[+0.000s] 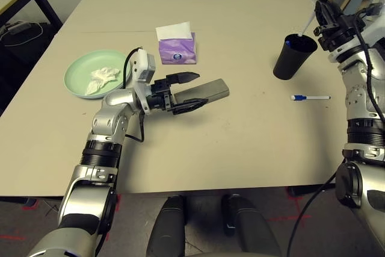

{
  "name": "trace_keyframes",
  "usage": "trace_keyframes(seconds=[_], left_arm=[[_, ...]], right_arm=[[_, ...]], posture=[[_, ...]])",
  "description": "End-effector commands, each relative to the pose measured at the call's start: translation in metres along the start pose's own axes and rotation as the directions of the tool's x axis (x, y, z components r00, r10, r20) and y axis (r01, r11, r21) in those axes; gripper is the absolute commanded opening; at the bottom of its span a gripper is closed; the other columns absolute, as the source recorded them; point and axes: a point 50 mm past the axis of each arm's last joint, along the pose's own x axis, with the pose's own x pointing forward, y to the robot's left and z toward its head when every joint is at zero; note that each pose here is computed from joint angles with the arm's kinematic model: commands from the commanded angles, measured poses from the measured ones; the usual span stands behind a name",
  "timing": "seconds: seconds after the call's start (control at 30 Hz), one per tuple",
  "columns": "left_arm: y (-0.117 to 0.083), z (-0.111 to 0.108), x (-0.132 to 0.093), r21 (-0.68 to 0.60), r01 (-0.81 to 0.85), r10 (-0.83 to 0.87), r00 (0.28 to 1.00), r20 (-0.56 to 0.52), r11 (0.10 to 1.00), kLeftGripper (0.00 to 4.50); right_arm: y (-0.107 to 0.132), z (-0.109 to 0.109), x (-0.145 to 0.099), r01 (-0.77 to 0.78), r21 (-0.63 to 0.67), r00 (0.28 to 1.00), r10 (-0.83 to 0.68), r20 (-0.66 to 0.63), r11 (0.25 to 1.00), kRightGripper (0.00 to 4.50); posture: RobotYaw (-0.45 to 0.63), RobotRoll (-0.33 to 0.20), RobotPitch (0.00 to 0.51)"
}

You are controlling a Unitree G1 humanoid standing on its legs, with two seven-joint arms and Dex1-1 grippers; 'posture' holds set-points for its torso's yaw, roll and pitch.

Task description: Organize and tidy the items on the table.

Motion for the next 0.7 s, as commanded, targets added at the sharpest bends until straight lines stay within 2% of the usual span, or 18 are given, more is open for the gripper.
trace_keyframes(seconds=[0.03, 0.33, 0.4, 0.7], left_arm=[[-0.0012, -0.0011, 0.0011, 0.004, 0.007, -0.007, 1.0, -0.012, 1.0, 4.5], [0.0015, -0.0042, -0.0022, -0.004, -0.012, 0.012, 1.0, -0.002, 1.0, 4.5], [0.0014, -0.0058, -0.0016, -0.005, -0.014, 0.014, 1.0, -0.001, 1.0, 4.5], [-0.0022, -0.0091, -0.0035, -0.017, -0.019, 0.019, 1.0, -0.001, 1.0, 4.5]], right_arm=[[-0.0034, 0.0038, -0.0011, 0.022, -0.021, 1.0, -0.022, 0.009, 1.0, 0.41], [-0.0038, 0.0044, -0.0029, 0.041, -0.054, 0.999, -0.043, -0.031, 0.998, 0.41], [-0.0035, 0.0029, -0.0028, 0.044, -0.063, 0.997, -0.048, -0.059, 0.997, 0.41], [-0.0047, 0.0024, 0.0004, 0.051, -0.083, 0.995, -0.058, -0.08, 0.995, 3.67]], posture=[[0.1, 0.0, 0.158], [0.07, 0.0, 0.154], [0.09, 0.0, 0.156], [0.08, 0.0, 0.163]])
